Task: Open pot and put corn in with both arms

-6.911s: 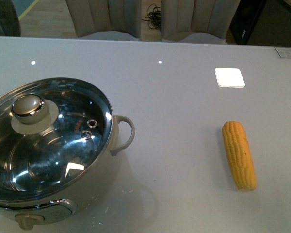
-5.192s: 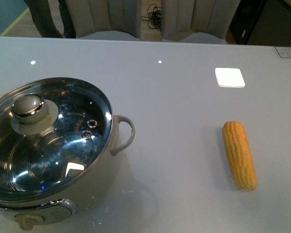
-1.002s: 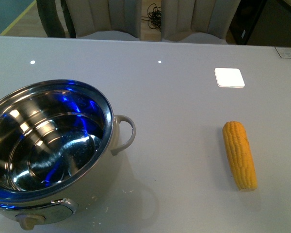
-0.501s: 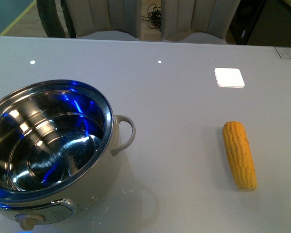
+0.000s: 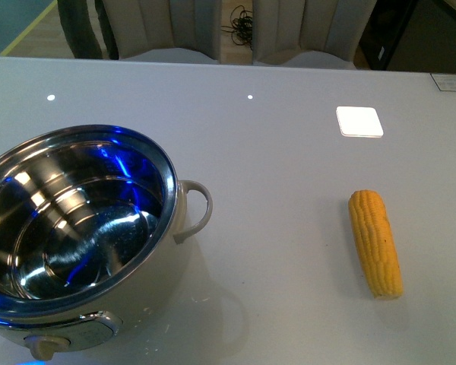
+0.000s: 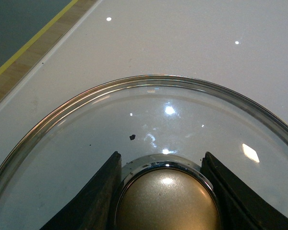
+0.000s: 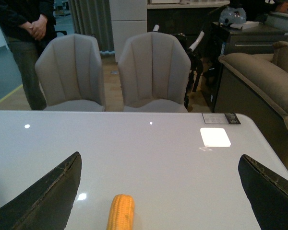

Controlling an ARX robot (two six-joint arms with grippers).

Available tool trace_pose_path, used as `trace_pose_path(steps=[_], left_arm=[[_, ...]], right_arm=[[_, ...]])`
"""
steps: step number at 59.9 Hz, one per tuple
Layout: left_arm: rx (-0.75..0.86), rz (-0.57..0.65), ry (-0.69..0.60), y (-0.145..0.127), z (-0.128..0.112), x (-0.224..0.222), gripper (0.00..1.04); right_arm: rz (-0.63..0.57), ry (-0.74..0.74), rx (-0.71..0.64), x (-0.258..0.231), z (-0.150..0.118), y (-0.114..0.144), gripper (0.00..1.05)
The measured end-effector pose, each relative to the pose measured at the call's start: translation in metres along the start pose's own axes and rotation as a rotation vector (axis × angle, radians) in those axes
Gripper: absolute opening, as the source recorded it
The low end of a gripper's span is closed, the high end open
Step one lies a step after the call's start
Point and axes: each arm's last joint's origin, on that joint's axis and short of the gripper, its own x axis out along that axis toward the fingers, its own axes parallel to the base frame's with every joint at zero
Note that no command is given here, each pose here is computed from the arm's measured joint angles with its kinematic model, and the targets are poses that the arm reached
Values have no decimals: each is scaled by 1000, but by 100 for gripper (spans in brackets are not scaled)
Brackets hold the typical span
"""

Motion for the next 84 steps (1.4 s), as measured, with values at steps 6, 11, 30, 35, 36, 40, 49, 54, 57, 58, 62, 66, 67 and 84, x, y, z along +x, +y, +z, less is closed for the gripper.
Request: trace_pose_path(steps=[6, 11, 30, 35, 36, 40, 49, 54, 57, 58, 62, 66, 67, 84], left_arm=[[0, 0, -1, 0, 0, 1, 44], [1, 0, -2, 0, 0, 1, 44], [3, -1, -8, 1, 1, 3, 72], [3, -2, -8, 1, 1, 3, 88], [3, -2, -8, 1, 1, 3, 91], [4, -3, -9, 0, 1, 3, 99], [5, 1, -27, 2, 10, 2, 98], [1, 7, -52, 5, 24, -1, 98], [-2, 11, -67, 7, 33, -4, 98], [-2, 12, -70, 8, 35, -4, 98], [-11, 18, -91, 12, 48, -9, 98], [-19, 17, -108, 15, 59, -17, 98], [-23, 15, -112, 16, 63, -20, 98], [-105, -25, -162, 13, 109, -73, 98]], right_arm=[[0, 0, 0, 0, 0, 0, 96], [0, 0, 0, 0, 0, 0, 96], [0, 0, 0, 0, 0, 0, 96], [0, 0, 0, 0, 0, 0, 96], [0, 0, 0, 0, 0, 0, 96], [0, 0, 0, 0, 0, 0, 96], [0, 0, 0, 0, 0, 0, 96], [0, 0, 0, 0, 0, 0, 96], [0, 0, 0, 0, 0, 0, 96], [0, 0, 0, 0, 0, 0, 96], [0, 0, 0, 0, 0, 0, 96], [0, 0, 0, 0, 0, 0, 96], [0, 0, 0, 0, 0, 0, 96], [0, 0, 0, 0, 0, 0, 96]])
